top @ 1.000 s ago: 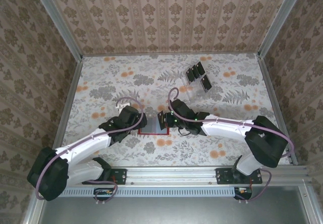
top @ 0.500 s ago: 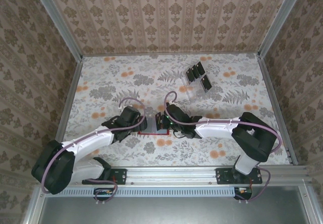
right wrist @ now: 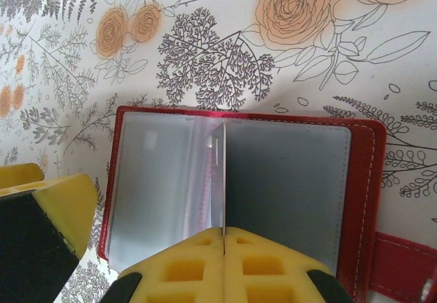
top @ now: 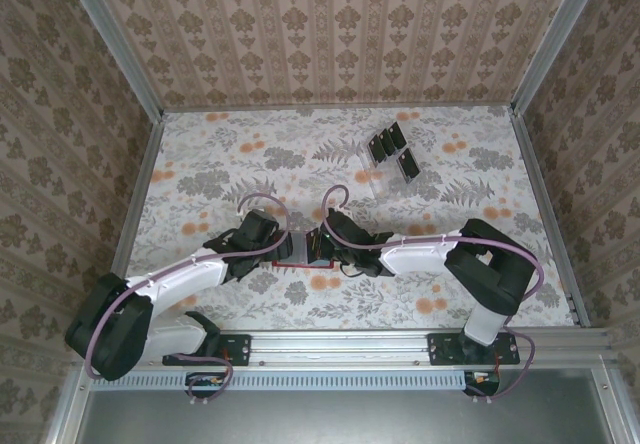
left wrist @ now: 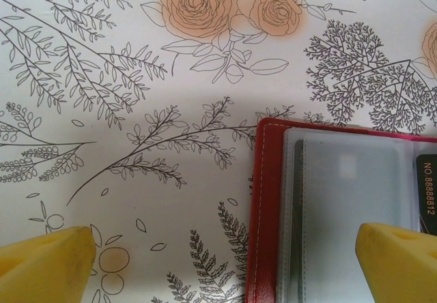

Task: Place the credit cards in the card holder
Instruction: Press the card slot in the card holder, then insert the credit card into the card slot.

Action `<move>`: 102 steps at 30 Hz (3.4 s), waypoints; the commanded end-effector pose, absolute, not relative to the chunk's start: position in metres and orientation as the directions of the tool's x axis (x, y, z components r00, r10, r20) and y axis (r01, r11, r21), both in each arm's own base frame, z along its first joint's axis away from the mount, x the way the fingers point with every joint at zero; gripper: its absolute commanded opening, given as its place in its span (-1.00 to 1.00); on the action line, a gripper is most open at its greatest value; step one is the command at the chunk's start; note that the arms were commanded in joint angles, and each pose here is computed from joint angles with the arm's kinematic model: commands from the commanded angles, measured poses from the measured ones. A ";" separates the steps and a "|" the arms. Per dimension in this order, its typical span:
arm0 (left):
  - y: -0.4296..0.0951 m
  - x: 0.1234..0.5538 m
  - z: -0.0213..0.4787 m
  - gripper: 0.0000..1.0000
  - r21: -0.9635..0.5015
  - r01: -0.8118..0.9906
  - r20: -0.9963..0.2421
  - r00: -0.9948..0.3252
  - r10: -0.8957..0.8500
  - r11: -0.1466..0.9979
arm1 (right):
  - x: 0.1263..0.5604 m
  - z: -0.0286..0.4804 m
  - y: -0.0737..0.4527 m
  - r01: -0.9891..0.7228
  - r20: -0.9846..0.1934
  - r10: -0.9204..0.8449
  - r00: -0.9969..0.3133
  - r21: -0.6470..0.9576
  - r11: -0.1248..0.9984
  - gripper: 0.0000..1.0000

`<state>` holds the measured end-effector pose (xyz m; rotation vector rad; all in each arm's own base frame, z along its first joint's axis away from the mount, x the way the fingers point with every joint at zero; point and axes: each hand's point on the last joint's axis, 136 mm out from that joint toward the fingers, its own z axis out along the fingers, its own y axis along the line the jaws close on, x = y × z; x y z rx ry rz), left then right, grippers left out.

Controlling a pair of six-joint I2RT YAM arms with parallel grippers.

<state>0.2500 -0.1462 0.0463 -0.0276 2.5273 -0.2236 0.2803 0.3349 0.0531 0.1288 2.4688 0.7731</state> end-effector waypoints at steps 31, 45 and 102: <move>-0.147 0.247 0.023 1.00 -0.087 0.045 -0.531 -0.847 -0.008 0.995 | 0.277 0.012 0.286 0.030 -0.445 0.231 -0.865 0.415 0.909 -1.00; -0.123 0.233 0.003 1.00 -0.048 -0.037 -0.470 -0.881 -0.055 0.998 | 0.277 0.013 0.287 0.042 -0.433 0.249 -0.866 0.433 0.901 -1.00; -0.117 0.224 -0.009 1.00 -0.062 -0.068 -0.437 -0.895 -0.089 0.996 | 0.291 0.051 0.336 -0.006 -0.350 0.508 -0.787 0.828 0.561 -1.00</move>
